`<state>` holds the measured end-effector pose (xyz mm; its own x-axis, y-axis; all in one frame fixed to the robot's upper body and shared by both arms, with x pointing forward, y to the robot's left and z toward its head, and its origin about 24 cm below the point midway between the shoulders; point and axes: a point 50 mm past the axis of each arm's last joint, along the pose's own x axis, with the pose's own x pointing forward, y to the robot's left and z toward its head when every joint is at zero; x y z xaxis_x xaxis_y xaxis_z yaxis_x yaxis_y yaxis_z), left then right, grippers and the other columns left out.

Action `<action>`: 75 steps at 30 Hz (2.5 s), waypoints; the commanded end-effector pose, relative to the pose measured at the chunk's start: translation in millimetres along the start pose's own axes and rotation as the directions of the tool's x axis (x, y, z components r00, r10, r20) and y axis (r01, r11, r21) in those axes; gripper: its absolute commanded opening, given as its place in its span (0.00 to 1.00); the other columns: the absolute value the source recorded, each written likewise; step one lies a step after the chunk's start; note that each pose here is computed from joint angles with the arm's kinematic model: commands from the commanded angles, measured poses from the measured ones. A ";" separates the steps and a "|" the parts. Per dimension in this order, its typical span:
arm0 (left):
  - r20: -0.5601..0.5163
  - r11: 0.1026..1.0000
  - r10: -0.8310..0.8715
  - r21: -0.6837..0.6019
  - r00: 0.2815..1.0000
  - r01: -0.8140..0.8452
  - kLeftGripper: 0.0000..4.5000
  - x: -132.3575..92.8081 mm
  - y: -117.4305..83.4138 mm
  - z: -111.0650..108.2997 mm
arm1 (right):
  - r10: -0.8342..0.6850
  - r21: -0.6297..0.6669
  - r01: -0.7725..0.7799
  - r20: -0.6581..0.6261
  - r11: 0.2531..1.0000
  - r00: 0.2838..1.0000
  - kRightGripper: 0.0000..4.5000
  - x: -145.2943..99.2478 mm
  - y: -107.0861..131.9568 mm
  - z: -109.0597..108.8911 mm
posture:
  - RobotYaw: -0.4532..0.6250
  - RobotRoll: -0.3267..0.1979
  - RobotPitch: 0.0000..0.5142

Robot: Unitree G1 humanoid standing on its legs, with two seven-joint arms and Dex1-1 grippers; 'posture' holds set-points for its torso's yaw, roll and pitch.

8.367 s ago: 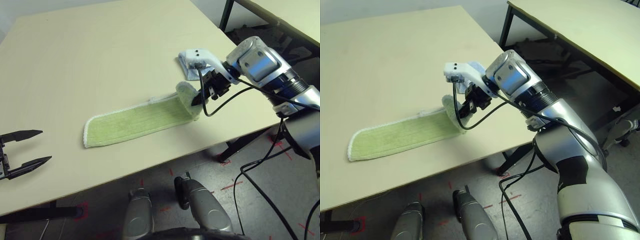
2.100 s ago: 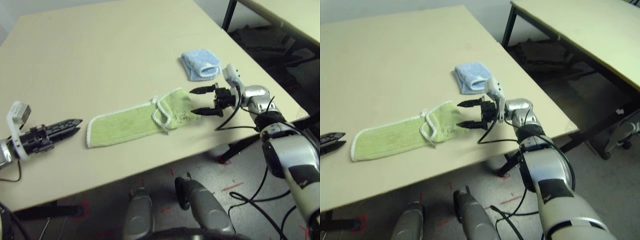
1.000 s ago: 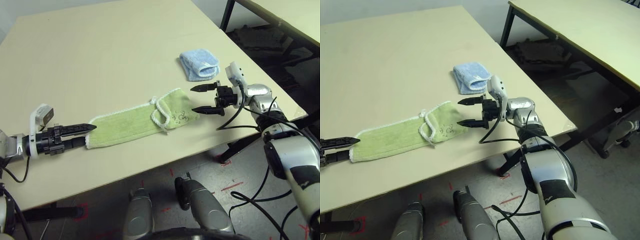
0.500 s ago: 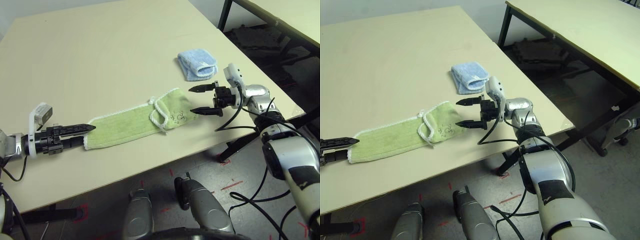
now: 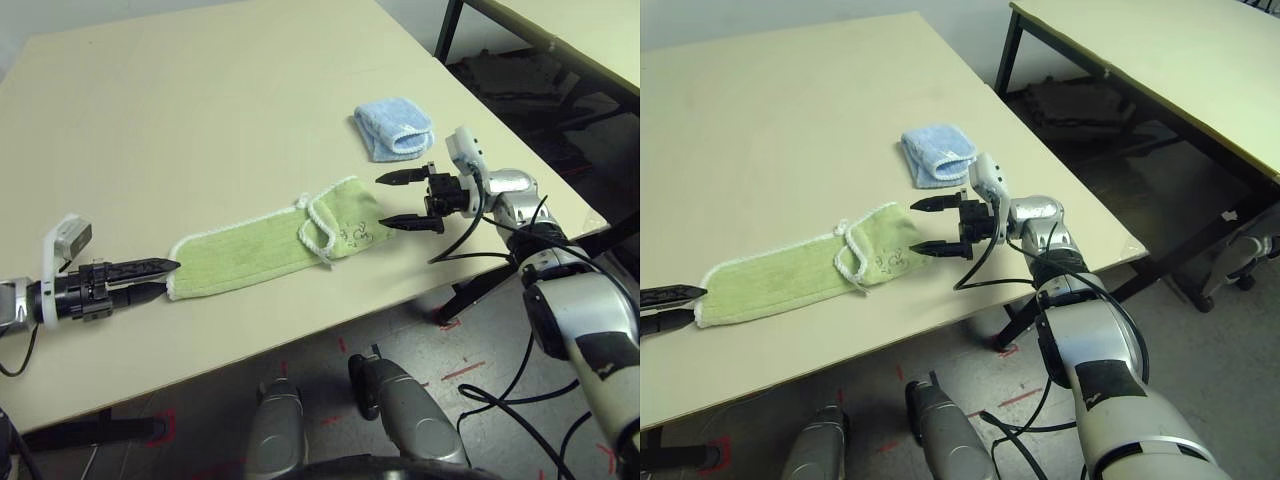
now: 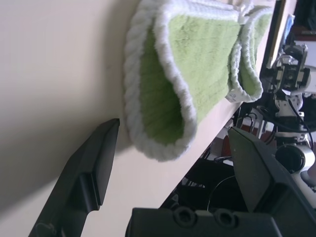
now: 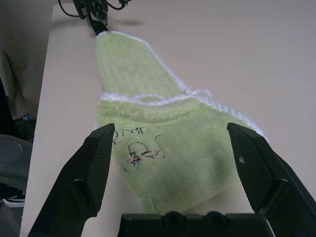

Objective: Fold the towel and set it aside.

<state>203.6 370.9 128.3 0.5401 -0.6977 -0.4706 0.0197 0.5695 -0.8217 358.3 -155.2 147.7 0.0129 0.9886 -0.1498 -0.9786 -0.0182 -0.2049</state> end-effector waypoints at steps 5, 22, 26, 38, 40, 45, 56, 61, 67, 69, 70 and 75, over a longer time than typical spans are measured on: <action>-0.038 0.998 0.026 -0.055 0.999 -0.028 0.99 13.0 5.3 -4.1 | 0.007 -0.004 -0.007 -0.004 1.000 1.000 1.00 0.1 2.0 -2.7 | 0.31 0.62 0.35; -0.040 0.999 -0.010 -0.054 0.999 0.008 0.99 43.9 1.5 3.8 | -0.002 -0.008 0.002 -0.005 1.000 1.000 1.00 -3.0 2.5 -3.2 | 0.30 0.62 0.35; -0.047 0.999 -0.010 -0.054 0.999 0.008 0.99 45.1 2.1 2.4 | -0.005 -0.010 0.005 -0.006 1.000 1.000 1.00 -4.0 2.0 -2.5 | 0.30 0.62 0.35; -0.045 0.999 -0.031 -0.015 0.998 0.031 0.99 47.4 2.1 0.9 | 0.000 -0.017 0.000 -0.009 1.000 1.000 1.00 -2.7 2.4 -2.9 | 0.30 0.62 0.34; -0.039 0.999 -0.040 -0.018 0.998 0.039 0.99 49.0 1.5 1.2 | 0.000 -0.017 0.000 -0.010 1.000 1.000 1.00 -2.8 2.6 -3.2 | 0.30 0.62 0.34; -0.033 0.999 -0.042 -0.014 0.999 0.041 0.99 52.8 1.7 1.5 | 0.001 -0.019 -0.001 -0.011 1.000 1.000 1.00 -2.4 2.7 -3.4 | 0.29 0.62 0.33; 0.006 0.999 -0.030 -0.013 1.000 0.030 0.27 54.8 2.7 4.6 | -0.004 -0.025 0.003 -0.014 1.000 1.000 1.00 -3.9 2.2 -2.7 | 0.29 0.62 0.33; 0.005 0.999 -0.029 -0.025 1.000 0.029 0.01 50.7 2.6 3.6 | -0.003 -0.027 0.002 -0.015 1.000 1.000 1.00 -3.6 1.8 -2.1 | 0.29 0.62 0.33; -0.016 0.999 -0.011 -0.035 1.000 0.011 0.01 34.2 2.2 -1.5 | 0.001 -0.028 -0.001 -0.018 1.000 1.000 1.00 -2.8 1.5 -1.7 | 0.30 0.62 0.33; -0.016 0.999 0.012 -0.044 1.000 -0.013 0.01 19.3 1.4 -3.9 | 0.001 -0.027 -0.001 -0.019 1.000 1.000 1.00 -2.8 1.3 -1.7 | 0.31 0.62 0.34; -0.018 0.998 0.027 -0.048 0.999 -0.028 0.01 11.3 1.0 -5.4 | 0.000 -0.026 -0.001 -0.020 1.000 1.000 1.00 -2.7 1.2 -1.7 | 0.31 0.62 0.34; -0.026 0.994 0.092 -0.055 0.995 -0.093 0.01 -17.7 0.5 -13.5 | 0.003 -0.019 -0.003 -0.024 1.000 1.000 1.00 -2.3 1.6 -3.1 | 0.32 0.62 0.34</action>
<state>187.1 374.9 127.5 0.5165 -0.6575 -0.5485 -0.0747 0.6035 -0.7938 358.0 -158.2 147.4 0.0236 0.9873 -0.1574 -0.9731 -0.0134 -0.2300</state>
